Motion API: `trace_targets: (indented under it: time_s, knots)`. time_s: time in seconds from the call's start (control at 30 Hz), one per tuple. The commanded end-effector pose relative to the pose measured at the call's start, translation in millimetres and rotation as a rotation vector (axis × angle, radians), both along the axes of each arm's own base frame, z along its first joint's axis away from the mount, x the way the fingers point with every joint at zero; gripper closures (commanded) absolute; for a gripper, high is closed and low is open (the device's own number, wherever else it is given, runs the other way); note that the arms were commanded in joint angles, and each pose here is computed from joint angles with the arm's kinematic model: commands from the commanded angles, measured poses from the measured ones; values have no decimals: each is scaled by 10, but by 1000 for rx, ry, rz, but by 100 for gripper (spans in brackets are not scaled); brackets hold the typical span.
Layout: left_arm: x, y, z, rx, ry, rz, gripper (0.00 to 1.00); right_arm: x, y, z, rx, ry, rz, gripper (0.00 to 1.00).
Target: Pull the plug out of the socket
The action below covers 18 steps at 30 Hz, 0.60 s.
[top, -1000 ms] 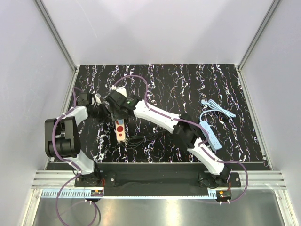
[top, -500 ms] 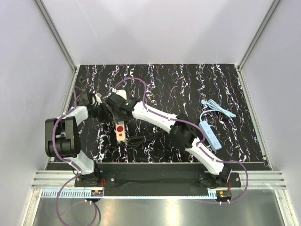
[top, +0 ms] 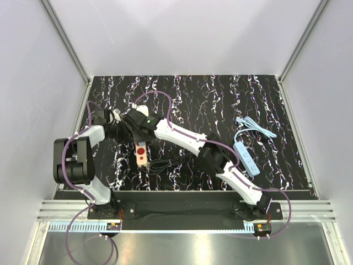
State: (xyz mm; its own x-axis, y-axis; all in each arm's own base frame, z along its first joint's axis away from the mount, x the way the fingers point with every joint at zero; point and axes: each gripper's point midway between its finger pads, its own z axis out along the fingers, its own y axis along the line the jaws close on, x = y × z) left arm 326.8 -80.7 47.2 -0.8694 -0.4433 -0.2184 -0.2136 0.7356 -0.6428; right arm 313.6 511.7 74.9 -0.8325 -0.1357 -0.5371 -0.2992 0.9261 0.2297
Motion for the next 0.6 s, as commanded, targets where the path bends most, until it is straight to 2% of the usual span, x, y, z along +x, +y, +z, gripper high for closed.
trace_targets:
  time_s: [0.0,0.17,0.37,0.57]
  knots:
    - [-73,-120,-115,-6,39,-30,89,193,90,112,51,-51,-32,69]
    - [-141,-149,-169,-8,61,-41,91,208,79,153,52,-62,-39,69]
    - [-168,-113,93,17,8,-14,89,169,39,121,42,-46,-40,61]
    - [-245,-122,49,12,28,-15,90,171,33,76,35,-43,-44,65]
